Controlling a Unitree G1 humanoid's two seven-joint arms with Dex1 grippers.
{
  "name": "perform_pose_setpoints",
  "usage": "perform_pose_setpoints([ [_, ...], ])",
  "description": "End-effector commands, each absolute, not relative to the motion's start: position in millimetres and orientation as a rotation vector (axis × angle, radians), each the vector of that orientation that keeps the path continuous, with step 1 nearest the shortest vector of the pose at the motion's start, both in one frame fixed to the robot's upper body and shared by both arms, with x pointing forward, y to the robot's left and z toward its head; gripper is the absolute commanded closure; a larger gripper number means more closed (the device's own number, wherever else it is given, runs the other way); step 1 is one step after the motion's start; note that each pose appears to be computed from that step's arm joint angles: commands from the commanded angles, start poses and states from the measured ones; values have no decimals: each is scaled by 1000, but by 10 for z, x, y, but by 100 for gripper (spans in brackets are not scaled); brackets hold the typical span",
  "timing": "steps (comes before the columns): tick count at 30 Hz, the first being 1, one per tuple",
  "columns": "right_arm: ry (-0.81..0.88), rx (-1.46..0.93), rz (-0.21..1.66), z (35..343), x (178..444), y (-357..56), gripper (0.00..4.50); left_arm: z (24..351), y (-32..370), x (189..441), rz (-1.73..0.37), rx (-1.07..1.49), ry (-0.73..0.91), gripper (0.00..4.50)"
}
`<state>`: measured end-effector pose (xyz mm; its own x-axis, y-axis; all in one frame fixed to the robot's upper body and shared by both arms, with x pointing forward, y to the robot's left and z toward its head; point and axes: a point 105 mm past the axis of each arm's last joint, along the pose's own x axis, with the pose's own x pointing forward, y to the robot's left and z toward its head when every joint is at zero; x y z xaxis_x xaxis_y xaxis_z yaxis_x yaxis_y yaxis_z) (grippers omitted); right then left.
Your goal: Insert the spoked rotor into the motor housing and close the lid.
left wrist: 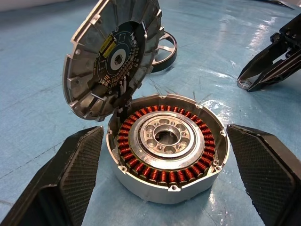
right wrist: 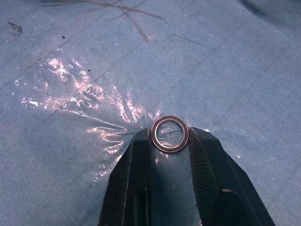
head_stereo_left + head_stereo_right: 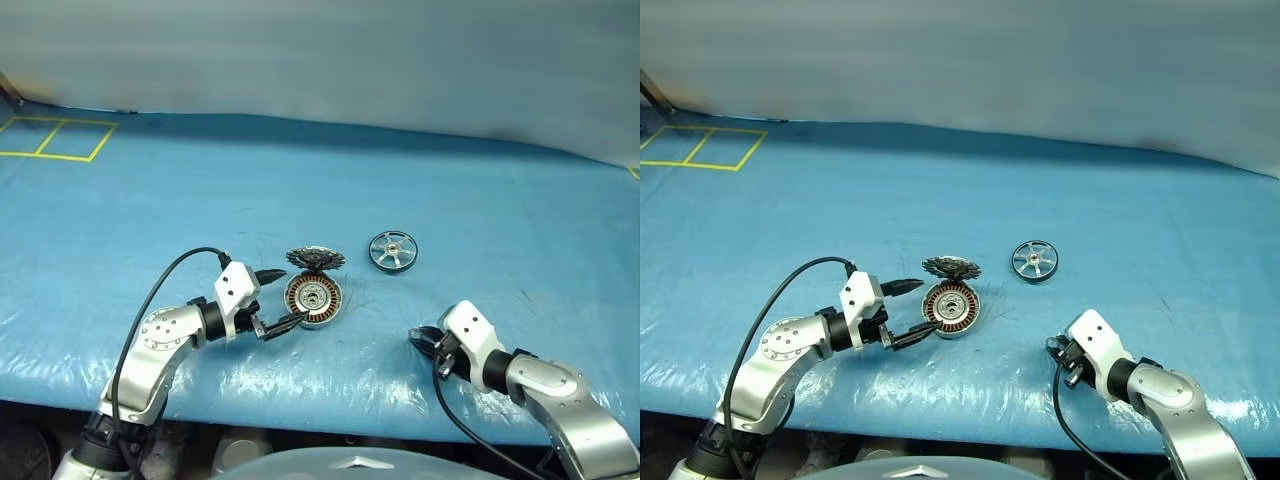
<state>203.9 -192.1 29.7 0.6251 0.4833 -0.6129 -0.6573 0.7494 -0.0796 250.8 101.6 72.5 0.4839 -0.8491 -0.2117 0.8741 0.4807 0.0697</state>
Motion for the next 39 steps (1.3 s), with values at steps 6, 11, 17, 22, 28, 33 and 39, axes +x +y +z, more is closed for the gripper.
perform_pose_setpoints([
  [6,387,-177,760,783,2245,-1557,374,804,1022,2514,-1049,173,113,0],
  [11,274,-185,924,1055,2294,-1178,374,811,1027,2521,-1044,178,108,0],
  [17,272,-234,1079,1000,2371,-789,374,798,1053,2523,-1020,181,107,0],
  [22,262,-250,1128,975,2482,-587,374,814,1081,2500,-1001,170,102,0],
  [28,285,-271,1134,837,2638,-487,374,753,1089,2438,-989,175,120,0],
  [33,293,-281,1151,791,2683,-441,374,769,1072,2432,-982,166,112,0],
  [39,314,-308,1174,725,2676,-427,374,784,1053,2422,-981,162,109,0],
])
